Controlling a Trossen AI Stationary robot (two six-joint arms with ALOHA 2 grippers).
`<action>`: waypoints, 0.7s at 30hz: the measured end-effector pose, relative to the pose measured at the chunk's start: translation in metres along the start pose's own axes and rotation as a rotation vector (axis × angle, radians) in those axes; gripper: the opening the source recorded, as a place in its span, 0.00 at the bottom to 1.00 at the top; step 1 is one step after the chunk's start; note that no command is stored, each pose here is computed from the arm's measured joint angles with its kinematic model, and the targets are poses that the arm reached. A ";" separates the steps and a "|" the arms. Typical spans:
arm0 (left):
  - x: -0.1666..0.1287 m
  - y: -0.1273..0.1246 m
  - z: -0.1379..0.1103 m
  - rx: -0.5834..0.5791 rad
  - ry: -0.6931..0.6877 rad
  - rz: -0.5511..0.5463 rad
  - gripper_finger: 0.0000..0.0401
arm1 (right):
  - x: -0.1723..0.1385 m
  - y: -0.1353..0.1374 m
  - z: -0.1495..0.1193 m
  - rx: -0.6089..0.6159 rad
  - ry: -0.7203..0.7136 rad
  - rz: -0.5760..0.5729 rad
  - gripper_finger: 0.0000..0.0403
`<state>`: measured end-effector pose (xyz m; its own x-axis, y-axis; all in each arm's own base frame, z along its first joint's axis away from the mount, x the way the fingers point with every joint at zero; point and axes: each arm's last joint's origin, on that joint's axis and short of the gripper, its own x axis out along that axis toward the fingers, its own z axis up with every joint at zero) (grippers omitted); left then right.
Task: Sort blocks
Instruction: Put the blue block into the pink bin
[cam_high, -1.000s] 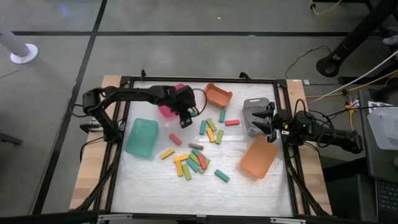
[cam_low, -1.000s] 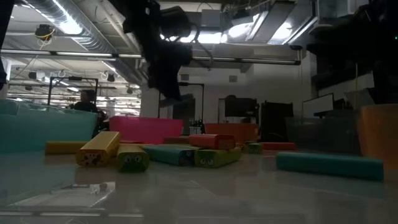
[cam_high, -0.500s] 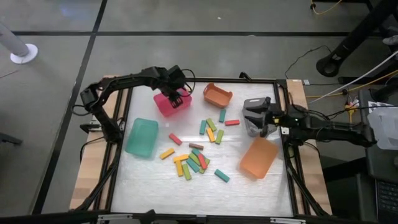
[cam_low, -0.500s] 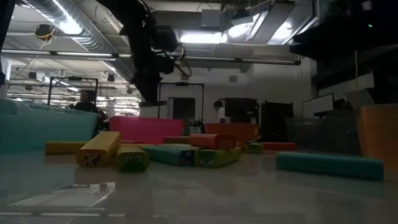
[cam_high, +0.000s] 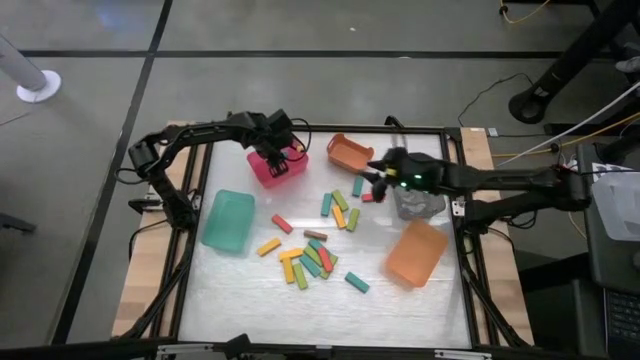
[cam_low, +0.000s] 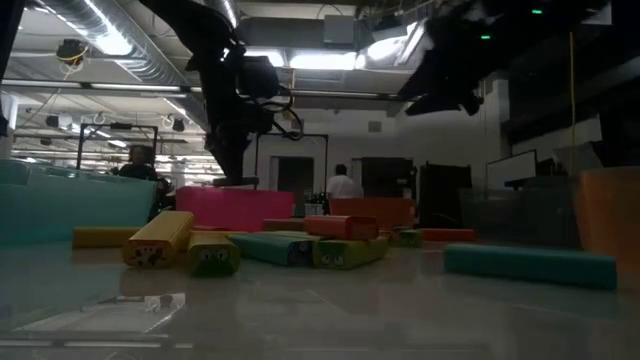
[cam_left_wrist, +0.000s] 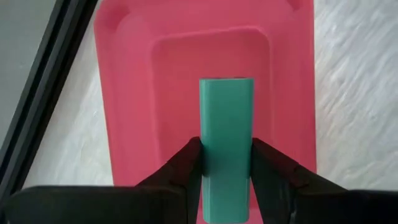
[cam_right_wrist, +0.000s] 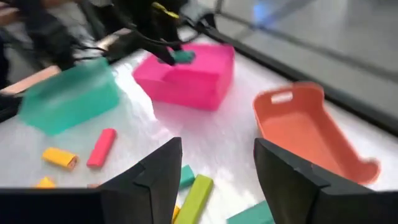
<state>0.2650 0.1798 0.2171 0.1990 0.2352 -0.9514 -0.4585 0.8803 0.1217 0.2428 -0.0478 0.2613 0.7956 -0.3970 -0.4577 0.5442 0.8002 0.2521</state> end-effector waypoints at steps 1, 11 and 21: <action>0.001 0.000 -0.001 0.000 0.004 0.000 0.25 | 0.006 0.003 0.003 0.024 0.031 -0.022 0.50; 0.003 0.000 -0.001 0.021 -0.008 0.002 0.25 | 0.066 0.019 0.002 0.132 0.326 -0.261 0.50; 0.003 0.002 0.001 0.064 -0.029 0.051 0.41 | 0.093 0.018 -0.020 0.190 0.445 -0.346 0.50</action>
<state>0.2662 0.1826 0.2146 0.2025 0.2911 -0.9350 -0.4121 0.8915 0.1883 0.3209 -0.0616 0.2064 0.3977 -0.3608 -0.8436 0.8227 0.5474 0.1537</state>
